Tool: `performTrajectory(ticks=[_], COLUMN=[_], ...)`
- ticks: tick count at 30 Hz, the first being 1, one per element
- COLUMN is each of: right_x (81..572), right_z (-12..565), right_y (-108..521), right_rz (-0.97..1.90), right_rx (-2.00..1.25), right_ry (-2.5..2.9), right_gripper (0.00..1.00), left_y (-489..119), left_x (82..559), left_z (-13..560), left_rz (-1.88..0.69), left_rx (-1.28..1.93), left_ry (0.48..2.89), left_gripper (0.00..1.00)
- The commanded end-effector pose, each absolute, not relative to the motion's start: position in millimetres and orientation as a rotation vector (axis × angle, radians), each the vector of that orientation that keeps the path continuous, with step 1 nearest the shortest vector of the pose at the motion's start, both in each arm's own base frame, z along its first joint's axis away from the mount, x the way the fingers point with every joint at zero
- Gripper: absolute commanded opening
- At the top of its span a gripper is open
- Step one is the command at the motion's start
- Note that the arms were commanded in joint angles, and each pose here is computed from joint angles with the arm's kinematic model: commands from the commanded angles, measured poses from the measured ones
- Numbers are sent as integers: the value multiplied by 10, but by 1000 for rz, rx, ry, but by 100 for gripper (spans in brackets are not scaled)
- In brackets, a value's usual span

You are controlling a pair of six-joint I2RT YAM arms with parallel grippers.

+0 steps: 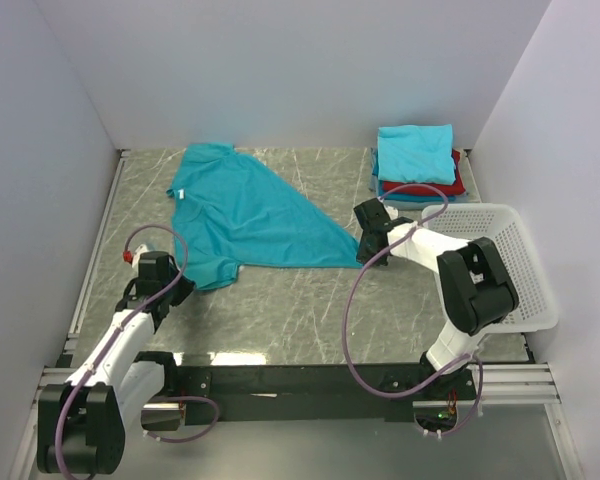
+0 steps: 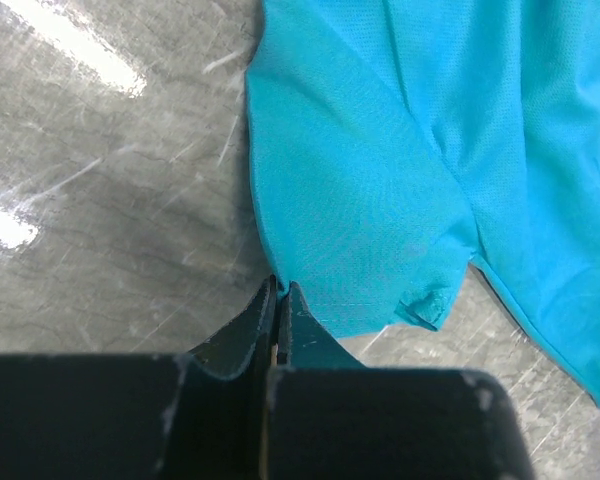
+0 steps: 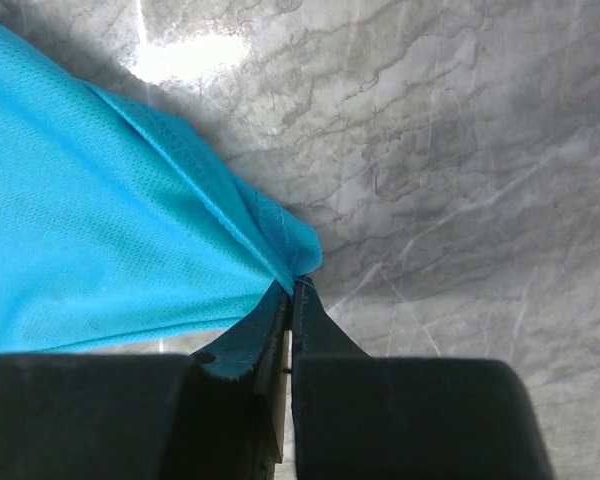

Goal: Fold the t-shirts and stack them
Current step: Flatten the tshirt out

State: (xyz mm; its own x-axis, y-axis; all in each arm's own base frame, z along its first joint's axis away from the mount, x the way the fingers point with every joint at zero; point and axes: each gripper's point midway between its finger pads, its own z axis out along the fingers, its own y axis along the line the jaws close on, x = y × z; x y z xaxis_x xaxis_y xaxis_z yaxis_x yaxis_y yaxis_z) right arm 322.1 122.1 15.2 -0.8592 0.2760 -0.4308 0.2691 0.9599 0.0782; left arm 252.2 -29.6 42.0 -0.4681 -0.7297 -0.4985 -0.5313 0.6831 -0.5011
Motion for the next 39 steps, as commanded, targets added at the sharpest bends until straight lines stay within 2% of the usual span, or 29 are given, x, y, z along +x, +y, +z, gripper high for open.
performTrajectory(ticks=[1,6,10,20,24,26,32,39], right_x=[3351,3478,3446,2933,2624,2477,1882,1226], right_z=[484,1314,1973,3381,4008,4232,5009,5581], right_y=[1223,1173,1178,967,850,778,550,441], right_rz=[30,108,227,392,442,454,532,635], right_rx=[367,367,333,253,232,225,204,124], right_ry=[2554,2330,2154,1781,1651,1594,1368,1199], right_gripper=[0,0,0,0,0,0,0,0], left_y=[-255,-236,-240,-208,-145,-127,-175,-158], left_x=[2701,2871,2893,2576,2325,2243,1625,995], left_z=[790,1428,1963,3377,4192,4425,5597,6414], left_rz=[-364,-427,-472,-534,-537,-533,-586,-557], left_rx=[-917,-918,-865,-721,-662,-644,-462,-339], left_ry=[2097,1940,1837,1583,1432,1397,1126,932], left_gripper=[1,4,4,6,9,8,9,11])
